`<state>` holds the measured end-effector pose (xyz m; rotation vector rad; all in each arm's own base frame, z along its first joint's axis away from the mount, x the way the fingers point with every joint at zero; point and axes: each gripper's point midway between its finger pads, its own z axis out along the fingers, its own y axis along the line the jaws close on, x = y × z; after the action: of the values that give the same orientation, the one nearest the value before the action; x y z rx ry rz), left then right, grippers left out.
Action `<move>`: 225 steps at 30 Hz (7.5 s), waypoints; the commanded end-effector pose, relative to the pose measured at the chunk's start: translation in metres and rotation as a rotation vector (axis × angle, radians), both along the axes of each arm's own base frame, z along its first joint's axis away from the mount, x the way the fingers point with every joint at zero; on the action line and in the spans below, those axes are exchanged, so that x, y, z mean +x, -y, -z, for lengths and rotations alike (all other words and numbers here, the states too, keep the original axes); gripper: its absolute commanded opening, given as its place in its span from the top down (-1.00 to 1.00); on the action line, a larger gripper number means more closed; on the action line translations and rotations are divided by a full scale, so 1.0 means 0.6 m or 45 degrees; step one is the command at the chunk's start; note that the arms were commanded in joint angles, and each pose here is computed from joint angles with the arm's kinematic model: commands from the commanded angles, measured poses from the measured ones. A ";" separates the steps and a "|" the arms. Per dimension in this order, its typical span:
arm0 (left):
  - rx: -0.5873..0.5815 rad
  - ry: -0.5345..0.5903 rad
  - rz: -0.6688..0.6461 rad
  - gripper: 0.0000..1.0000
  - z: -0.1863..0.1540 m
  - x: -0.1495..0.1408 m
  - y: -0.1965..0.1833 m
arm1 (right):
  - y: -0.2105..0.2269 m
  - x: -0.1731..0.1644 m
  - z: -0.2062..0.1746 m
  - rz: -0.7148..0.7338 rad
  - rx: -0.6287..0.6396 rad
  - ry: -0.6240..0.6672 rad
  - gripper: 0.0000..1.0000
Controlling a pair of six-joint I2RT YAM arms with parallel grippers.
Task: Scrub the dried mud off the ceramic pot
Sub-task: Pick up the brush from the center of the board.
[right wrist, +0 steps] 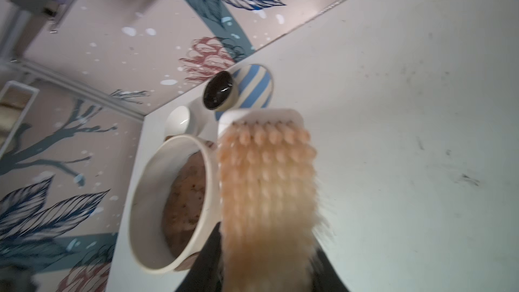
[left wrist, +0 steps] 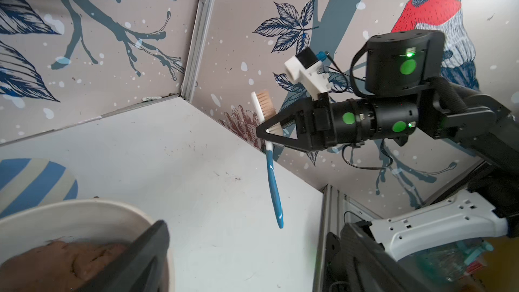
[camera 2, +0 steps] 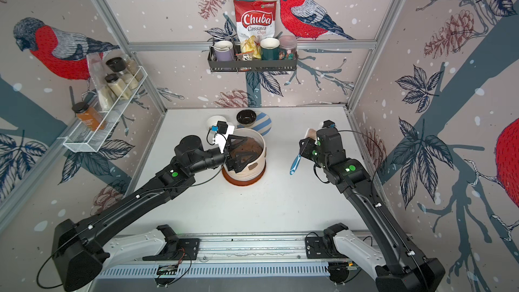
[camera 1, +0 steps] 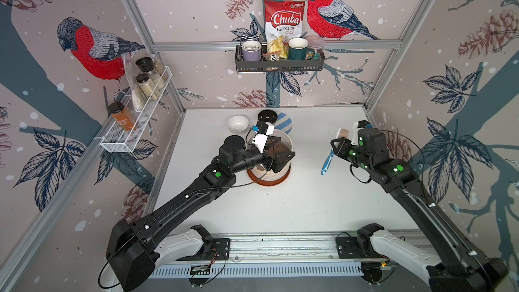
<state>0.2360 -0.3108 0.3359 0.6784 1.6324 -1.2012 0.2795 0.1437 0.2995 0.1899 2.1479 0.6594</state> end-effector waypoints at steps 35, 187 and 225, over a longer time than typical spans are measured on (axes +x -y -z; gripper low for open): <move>0.334 -0.264 0.027 0.34 0.078 -0.003 0.099 | -0.165 -0.020 -0.098 -0.229 0.220 0.245 0.60; -0.305 -0.522 0.345 1.00 -0.101 -0.059 0.028 | -0.267 -0.243 -0.071 -1.421 0.379 0.249 0.06; -0.136 -0.901 -0.071 -0.63 0.007 0.029 0.006 | -0.194 -0.079 0.004 -0.519 -1.073 0.608 1.00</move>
<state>0.2486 -0.3136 0.3358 0.1784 2.0807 -1.5773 0.2136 0.2753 0.2783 -0.8836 1.8977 0.1813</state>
